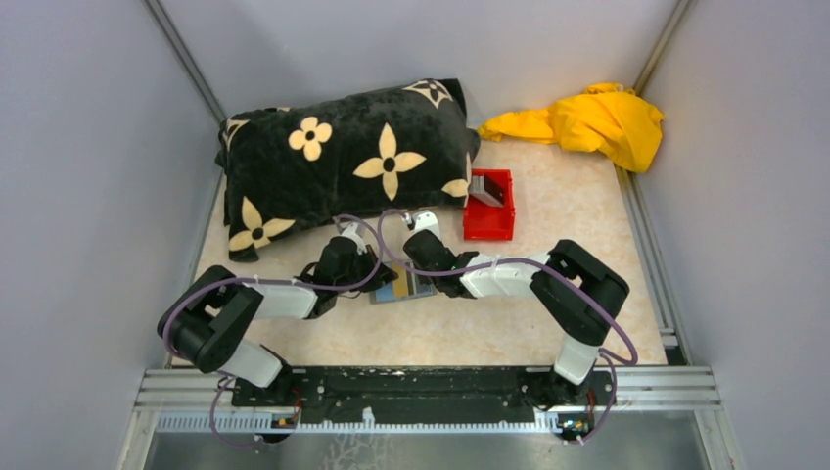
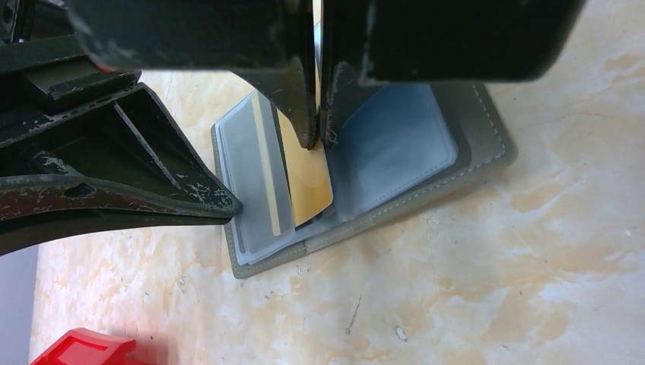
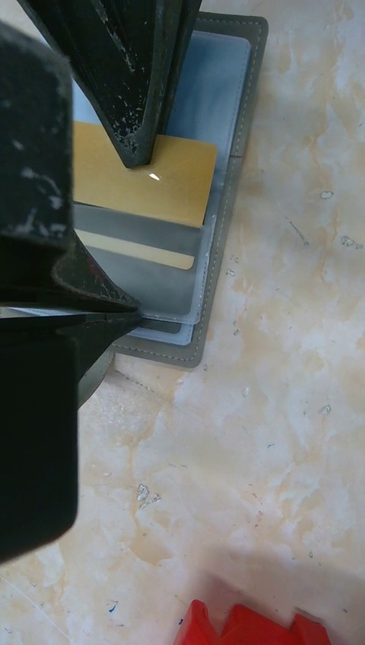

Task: Put the credit cards into the card holder
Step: Insert the credit card into the card holder.

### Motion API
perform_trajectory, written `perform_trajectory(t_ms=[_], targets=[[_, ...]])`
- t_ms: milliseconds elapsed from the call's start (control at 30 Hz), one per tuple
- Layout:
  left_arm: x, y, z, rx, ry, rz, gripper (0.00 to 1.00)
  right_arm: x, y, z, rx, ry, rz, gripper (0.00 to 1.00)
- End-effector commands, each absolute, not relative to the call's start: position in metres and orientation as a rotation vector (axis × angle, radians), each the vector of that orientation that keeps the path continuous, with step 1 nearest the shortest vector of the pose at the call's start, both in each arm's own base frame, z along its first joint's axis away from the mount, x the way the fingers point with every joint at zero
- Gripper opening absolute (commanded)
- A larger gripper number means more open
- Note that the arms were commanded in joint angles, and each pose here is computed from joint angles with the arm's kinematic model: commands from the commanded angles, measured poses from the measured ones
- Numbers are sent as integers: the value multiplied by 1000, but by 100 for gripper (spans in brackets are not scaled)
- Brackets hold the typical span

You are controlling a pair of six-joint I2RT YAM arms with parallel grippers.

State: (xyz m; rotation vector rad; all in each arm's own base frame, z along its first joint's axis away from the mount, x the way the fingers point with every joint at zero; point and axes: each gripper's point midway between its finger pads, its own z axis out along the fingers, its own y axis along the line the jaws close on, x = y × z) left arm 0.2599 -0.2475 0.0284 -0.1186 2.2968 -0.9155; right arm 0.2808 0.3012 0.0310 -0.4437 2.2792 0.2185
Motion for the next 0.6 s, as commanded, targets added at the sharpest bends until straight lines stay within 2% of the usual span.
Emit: perform_trajectory(t_ms=[0,200,567], targets=[[232,-241,-6,-71,2463,-853,0,279,302,24,-438,2297,225,3],[230,-242,-10,-126,2485,-852,0,278,302,22,-439,2300,226,3],[211,-222,-18,-447,2481,-780,0,277,302,22,-439,2299,235,3]])
